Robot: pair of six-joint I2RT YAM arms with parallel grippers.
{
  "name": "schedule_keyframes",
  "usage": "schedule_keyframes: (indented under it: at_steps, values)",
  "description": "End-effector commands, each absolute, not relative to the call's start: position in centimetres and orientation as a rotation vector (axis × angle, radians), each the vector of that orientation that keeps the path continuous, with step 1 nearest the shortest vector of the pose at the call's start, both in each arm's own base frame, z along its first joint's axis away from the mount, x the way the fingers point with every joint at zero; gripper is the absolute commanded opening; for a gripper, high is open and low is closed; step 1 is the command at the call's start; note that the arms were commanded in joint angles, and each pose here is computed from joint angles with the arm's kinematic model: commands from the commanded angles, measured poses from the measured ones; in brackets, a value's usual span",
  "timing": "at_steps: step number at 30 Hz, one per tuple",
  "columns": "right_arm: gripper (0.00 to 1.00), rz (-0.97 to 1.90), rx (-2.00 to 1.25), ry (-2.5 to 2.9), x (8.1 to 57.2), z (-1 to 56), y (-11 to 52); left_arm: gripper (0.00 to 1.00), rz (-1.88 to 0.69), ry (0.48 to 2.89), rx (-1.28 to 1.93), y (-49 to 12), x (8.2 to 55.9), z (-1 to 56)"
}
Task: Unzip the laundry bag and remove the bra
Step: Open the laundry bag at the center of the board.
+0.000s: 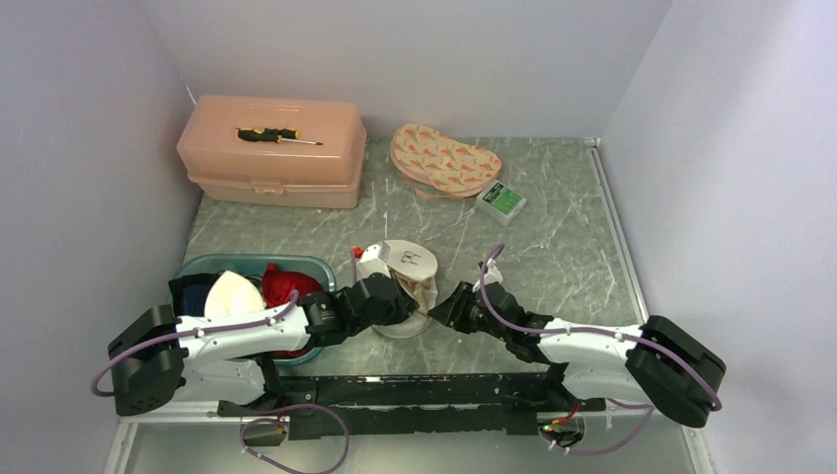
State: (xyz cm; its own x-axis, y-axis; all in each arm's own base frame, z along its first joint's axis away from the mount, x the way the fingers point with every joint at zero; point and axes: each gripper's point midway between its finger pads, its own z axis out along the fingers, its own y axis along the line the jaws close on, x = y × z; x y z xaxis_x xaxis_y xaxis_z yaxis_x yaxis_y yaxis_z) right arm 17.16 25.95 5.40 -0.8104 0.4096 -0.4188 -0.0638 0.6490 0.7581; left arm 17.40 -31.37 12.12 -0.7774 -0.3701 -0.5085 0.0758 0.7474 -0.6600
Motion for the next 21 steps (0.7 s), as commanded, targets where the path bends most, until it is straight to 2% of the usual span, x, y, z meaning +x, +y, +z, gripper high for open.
schedule_keyframes:
  at_steps: [1,4,5,10,12,16,17,21]
  values:
    - [0.27,1.065,0.240,2.222,19.0,6.3,26.5,0.03,-0.906,2.312,-0.194,-31.6,16.9,12.6]
    - [0.03,1.012,0.223,2.220,19.3,5.9,25.6,0.03,-0.918,2.310,-0.172,-31.5,16.6,12.7]
    - [0.00,0.990,0.217,2.218,19.5,5.8,25.2,0.03,-0.926,2.312,-0.160,-31.5,16.5,12.7]
    - [0.00,0.865,0.114,2.180,20.6,7.2,23.4,0.05,-0.917,2.325,-0.069,-31.4,15.8,13.2]
    - [0.00,0.810,0.072,2.185,20.7,7.6,22.8,0.17,-0.874,2.333,-0.063,-30.6,15.8,13.3]
    - [0.00,0.747,0.045,2.187,20.6,8.4,21.7,0.54,-0.762,2.335,-0.047,-27.9,15.7,14.2]
    - [0.00,0.738,0.043,2.183,20.5,8.7,21.3,0.59,-0.742,2.327,-0.035,-27.4,15.8,15.0]
    - [0.00,0.711,0.021,2.163,20.0,10.3,20.1,0.68,-0.614,2.321,-0.005,-24.3,15.8,17.1]
